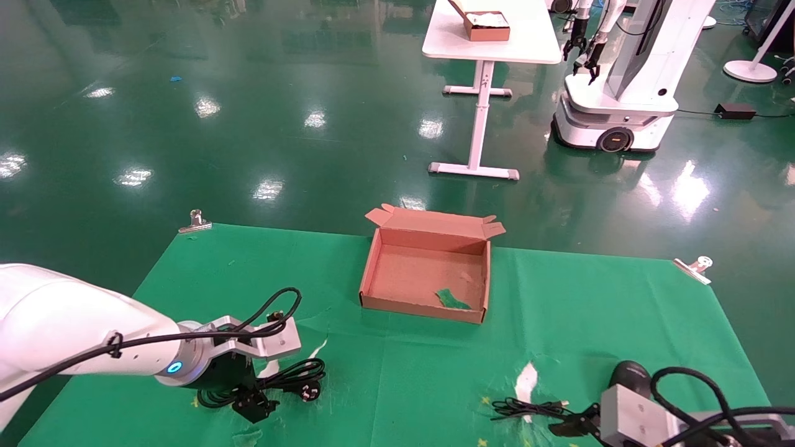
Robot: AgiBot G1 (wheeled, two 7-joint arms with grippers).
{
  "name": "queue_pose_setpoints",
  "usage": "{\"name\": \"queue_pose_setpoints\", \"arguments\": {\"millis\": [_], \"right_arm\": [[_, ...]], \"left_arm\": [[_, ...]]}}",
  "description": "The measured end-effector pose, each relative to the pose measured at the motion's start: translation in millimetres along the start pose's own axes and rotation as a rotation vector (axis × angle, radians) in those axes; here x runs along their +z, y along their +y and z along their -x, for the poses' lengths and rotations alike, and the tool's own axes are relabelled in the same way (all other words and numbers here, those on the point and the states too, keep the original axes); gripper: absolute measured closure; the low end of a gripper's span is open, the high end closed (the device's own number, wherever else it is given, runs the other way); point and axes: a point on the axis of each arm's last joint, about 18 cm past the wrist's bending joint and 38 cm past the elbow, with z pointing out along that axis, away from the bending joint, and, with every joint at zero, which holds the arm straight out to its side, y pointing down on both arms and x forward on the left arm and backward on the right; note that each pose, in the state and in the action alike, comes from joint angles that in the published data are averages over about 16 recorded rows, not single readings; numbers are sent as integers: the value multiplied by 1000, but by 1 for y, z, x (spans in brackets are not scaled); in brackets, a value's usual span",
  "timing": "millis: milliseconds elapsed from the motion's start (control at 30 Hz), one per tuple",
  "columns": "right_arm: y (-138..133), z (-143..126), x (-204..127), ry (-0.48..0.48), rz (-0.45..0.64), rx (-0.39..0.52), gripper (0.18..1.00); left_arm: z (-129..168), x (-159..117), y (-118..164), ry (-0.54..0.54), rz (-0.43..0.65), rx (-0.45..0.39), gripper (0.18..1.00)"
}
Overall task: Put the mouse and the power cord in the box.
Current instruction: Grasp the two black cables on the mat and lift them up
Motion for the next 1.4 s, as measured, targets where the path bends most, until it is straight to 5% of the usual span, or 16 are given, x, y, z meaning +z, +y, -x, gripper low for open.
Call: {"name": "queue_pose_setpoints", "arguments": {"millis": [500, 900, 1400], "right_arm": [[3, -7, -4, 33, 46, -14, 178], [-5, -47, -14, 143, 195, -124, 178], [-20, -104, 55, 85, 387, -253, 178]], "left_arm": [[3, 10, 3, -28, 11, 9, 184], [3, 11, 4, -26, 11, 10, 184], [3, 11, 4, -26, 11, 10, 184]]}}
